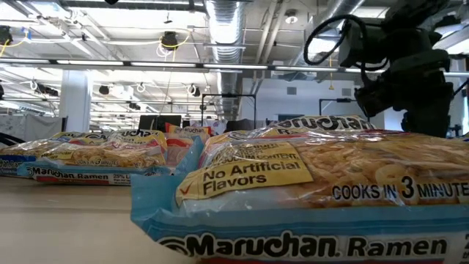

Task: Sort Maruchan noodles
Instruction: Put the blue noodle pack into the black bin

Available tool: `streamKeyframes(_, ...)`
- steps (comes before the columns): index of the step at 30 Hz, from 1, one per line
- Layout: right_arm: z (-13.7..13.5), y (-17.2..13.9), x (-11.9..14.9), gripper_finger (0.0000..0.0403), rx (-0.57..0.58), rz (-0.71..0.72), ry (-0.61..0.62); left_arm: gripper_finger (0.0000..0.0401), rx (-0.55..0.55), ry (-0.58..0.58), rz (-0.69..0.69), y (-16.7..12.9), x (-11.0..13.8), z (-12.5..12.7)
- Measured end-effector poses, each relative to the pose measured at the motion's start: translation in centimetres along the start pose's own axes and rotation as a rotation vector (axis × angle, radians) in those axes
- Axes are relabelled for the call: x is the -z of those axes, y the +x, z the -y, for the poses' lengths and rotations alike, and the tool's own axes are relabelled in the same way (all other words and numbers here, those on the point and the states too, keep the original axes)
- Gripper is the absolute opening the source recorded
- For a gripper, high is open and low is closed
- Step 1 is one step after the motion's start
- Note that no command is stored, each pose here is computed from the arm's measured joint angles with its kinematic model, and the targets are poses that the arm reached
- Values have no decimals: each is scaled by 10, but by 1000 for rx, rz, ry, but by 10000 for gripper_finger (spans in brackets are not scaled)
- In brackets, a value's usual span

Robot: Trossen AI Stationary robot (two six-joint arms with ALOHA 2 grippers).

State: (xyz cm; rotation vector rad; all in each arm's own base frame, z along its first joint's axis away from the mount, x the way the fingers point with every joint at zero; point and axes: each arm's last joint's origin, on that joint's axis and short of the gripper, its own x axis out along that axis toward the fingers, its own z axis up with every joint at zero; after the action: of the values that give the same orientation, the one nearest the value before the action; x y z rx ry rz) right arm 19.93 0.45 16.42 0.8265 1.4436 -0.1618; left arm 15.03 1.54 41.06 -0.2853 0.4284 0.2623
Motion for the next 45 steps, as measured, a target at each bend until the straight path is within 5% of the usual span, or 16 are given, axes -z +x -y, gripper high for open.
streamKeyframes(11,-4,19,1,219,31,-99,-9,123,-2,0,1,0,0,0)
streamKeyframes(26,-4,20,-1,15,19,-91,-18,123,-2,0,1,0,0,0)
streamKeyframes(34,-18,10,-4,14,39,-74,-72,123,-2,0,1,0,0,0)
streamKeyframes(45,-59,-38,-12,11,237,78,-192,123,-2,-2,1,0,0,0)
